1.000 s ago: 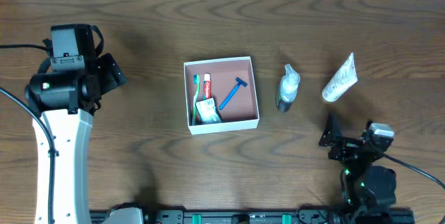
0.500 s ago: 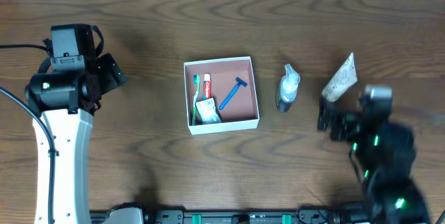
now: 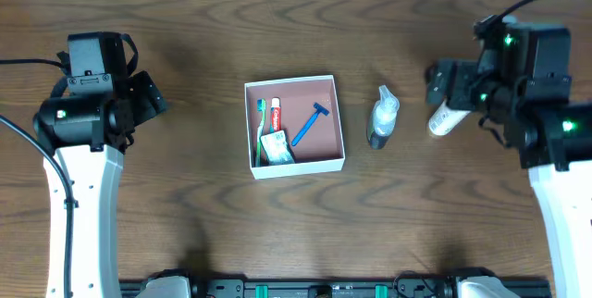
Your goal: Pack container
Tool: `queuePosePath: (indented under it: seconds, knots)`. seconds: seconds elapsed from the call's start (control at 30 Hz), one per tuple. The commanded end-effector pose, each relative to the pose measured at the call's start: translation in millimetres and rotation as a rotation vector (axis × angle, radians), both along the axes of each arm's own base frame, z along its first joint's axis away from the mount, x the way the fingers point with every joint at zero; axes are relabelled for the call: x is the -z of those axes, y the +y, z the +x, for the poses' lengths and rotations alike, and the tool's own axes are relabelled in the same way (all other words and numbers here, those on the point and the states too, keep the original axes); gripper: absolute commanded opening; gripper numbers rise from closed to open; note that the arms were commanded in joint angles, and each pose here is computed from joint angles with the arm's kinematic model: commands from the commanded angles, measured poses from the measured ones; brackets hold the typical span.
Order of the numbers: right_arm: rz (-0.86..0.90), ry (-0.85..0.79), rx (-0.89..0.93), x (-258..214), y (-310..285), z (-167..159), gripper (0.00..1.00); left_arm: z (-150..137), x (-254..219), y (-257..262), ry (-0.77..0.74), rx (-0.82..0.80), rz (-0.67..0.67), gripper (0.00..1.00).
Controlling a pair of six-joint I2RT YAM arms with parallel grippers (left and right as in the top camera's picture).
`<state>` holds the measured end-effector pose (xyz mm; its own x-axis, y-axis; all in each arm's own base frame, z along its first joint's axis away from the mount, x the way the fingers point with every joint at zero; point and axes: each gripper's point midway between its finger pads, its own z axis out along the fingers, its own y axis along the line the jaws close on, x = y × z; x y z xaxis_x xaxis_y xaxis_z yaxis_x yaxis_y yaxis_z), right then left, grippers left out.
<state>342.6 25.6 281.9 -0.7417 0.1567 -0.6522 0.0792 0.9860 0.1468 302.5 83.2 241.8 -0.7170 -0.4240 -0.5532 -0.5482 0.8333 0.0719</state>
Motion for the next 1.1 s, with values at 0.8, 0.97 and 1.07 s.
queuePosePath:
  seconds: [0.8, 0.97, 1.07]
  knots:
    - [-0.071, 0.357, 0.096, 109, -51, 30, 0.01, -1, -1, 3, 0.006, -0.002, 0.012, 0.98]
    - [-0.053, 0.333, 0.128, 97, -50, 24, 0.01, -1, -1, 3, 0.006, -0.002, 0.012, 0.98]
    - [-0.038, 0.248, 0.133, 67, -42, 21, 0.01, -1, -1, 3, 0.006, -0.002, 0.012, 0.98]
